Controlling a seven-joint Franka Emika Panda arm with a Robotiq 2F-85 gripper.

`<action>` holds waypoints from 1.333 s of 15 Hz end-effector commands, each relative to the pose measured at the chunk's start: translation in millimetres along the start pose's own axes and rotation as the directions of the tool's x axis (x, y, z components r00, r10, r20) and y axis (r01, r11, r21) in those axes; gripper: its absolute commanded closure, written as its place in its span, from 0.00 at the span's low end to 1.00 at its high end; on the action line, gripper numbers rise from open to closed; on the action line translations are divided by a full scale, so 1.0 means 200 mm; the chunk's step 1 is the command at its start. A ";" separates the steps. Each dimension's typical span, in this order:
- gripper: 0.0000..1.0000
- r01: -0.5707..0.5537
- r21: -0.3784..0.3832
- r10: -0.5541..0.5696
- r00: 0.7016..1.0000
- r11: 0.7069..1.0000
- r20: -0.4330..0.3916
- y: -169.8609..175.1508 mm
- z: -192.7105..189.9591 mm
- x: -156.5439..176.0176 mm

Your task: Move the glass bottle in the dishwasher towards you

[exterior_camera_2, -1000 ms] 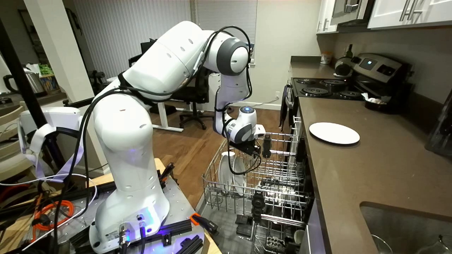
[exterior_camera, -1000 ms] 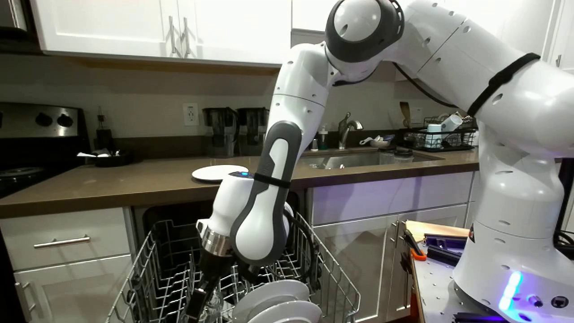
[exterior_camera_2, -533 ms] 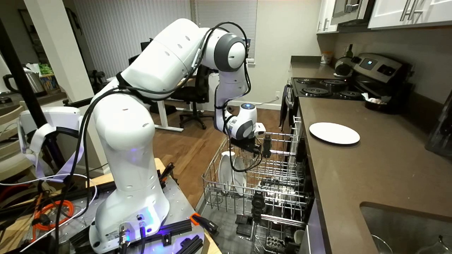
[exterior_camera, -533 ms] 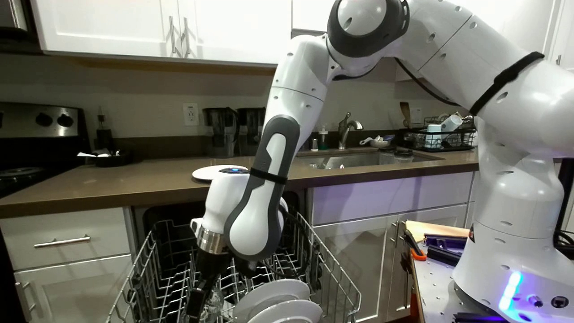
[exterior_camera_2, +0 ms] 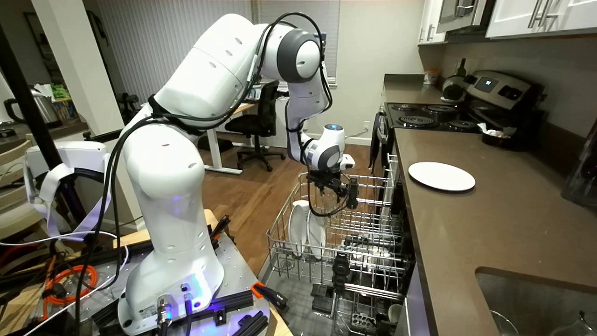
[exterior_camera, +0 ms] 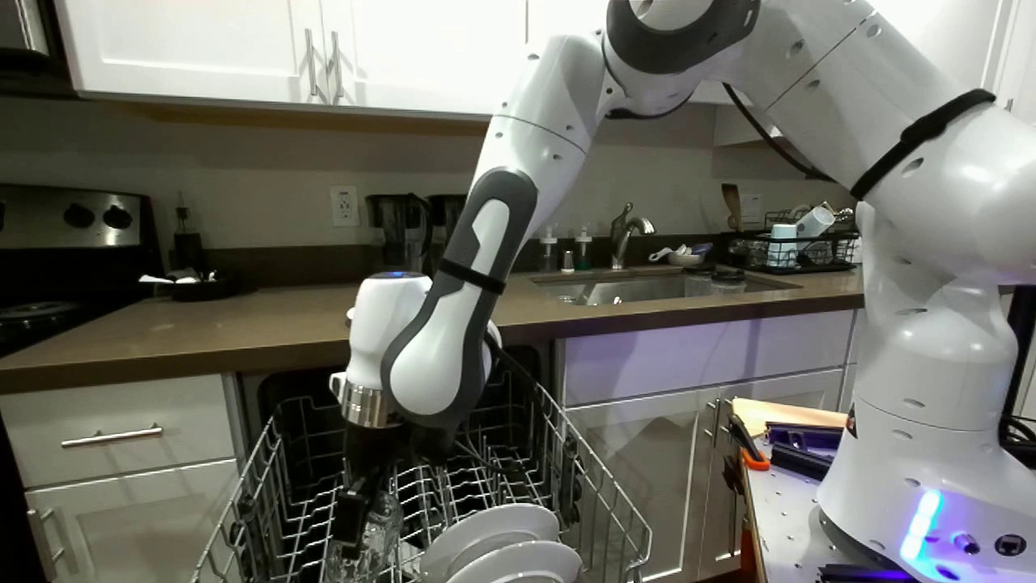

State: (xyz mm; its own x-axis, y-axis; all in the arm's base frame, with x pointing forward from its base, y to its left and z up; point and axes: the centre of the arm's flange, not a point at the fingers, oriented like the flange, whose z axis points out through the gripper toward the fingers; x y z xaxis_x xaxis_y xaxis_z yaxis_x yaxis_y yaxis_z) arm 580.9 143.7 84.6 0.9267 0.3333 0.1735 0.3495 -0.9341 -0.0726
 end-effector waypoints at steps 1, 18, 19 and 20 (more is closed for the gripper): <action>0.39 0.020 -0.020 -0.019 0.998 1.000 0.063 0.00 -0.19 0.03; 0.39 0.060 -0.165 -0.016 0.965 0.984 0.260 0.02 -0.77 0.17; 0.39 0.048 -0.172 -0.001 0.965 0.984 0.261 0.05 -0.80 0.17; 0.39 0.037 -0.177 0.011 0.965 0.984 0.262 0.06 -0.82 0.17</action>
State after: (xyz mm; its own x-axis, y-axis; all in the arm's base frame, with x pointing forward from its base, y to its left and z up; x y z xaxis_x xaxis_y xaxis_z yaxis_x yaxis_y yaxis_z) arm 595.3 130.7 226.8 0.9224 0.3785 -0.0766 0.3837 -0.9207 0.0712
